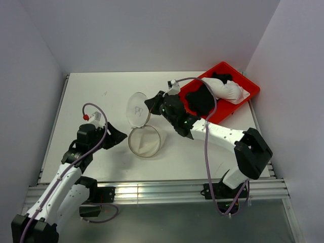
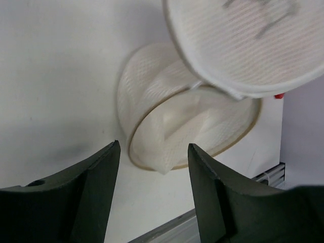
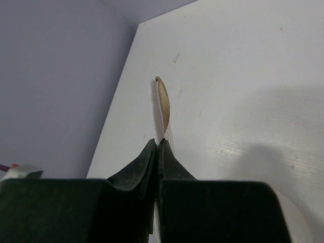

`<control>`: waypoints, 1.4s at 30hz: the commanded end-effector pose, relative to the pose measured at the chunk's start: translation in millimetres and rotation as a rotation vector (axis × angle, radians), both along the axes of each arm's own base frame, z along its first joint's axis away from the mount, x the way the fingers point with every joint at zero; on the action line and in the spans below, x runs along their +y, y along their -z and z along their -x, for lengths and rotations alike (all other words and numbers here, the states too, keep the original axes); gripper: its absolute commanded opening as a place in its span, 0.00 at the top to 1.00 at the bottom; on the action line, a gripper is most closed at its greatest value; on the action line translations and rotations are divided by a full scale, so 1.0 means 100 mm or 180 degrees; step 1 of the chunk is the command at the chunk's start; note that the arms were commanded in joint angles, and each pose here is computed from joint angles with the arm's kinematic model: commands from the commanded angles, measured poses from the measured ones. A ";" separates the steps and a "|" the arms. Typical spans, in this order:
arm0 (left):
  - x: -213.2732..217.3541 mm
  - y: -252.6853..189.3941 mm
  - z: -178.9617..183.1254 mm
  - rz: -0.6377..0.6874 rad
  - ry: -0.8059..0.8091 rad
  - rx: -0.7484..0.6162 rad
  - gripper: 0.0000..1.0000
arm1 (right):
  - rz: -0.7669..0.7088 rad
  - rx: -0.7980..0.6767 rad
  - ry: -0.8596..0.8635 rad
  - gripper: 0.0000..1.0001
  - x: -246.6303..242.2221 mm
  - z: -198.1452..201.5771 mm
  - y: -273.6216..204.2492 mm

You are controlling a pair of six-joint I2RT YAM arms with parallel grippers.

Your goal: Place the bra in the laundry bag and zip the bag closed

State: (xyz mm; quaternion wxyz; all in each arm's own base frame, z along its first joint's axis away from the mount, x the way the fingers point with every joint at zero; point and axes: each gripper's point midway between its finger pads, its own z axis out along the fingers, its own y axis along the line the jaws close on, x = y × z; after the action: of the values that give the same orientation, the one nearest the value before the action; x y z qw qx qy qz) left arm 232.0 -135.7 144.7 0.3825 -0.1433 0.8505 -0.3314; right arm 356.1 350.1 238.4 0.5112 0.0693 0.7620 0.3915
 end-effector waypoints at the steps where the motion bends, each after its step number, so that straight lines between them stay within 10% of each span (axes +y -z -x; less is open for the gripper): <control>1: -0.16 0.23 0.05 0.0335 0.0053 0.0216 0.38 | 0.0065 -0.0071 0.0242 1.00 -0.16 -0.07 -0.03; 12: -0.44 0.65 0.16 0.0407 0.0199 0.0515 0.40 | 0.0018 -0.0266 0.0361 1.00 -0.30 -0.07 -0.33; 19: -0.47 0.79 0.13 0.0390 0.0123 0.0529 0.66 | -0.0064 -0.0265 0.0336 1.00 -0.34 -0.06 -0.38; 39: -0.56 0.82 -0.11 0.0320 0.0231 0.0151 0.60 | -0.0171 -0.0240 0.0205 1.00 -0.38 -0.04 -0.46; 42: -0.59 0.80 -0.16 0.0352 0.0252 0.0078 0.72 | -0.0169 -0.0236 0.0200 1.00 -0.38 -0.04 -0.45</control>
State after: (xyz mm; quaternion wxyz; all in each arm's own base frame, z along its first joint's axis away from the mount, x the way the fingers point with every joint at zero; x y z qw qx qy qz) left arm 235.0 -184.8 46.1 0.3116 -0.1649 0.8623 -0.3635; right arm 364.5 318.2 253.8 0.5325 0.0845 0.7550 0.3731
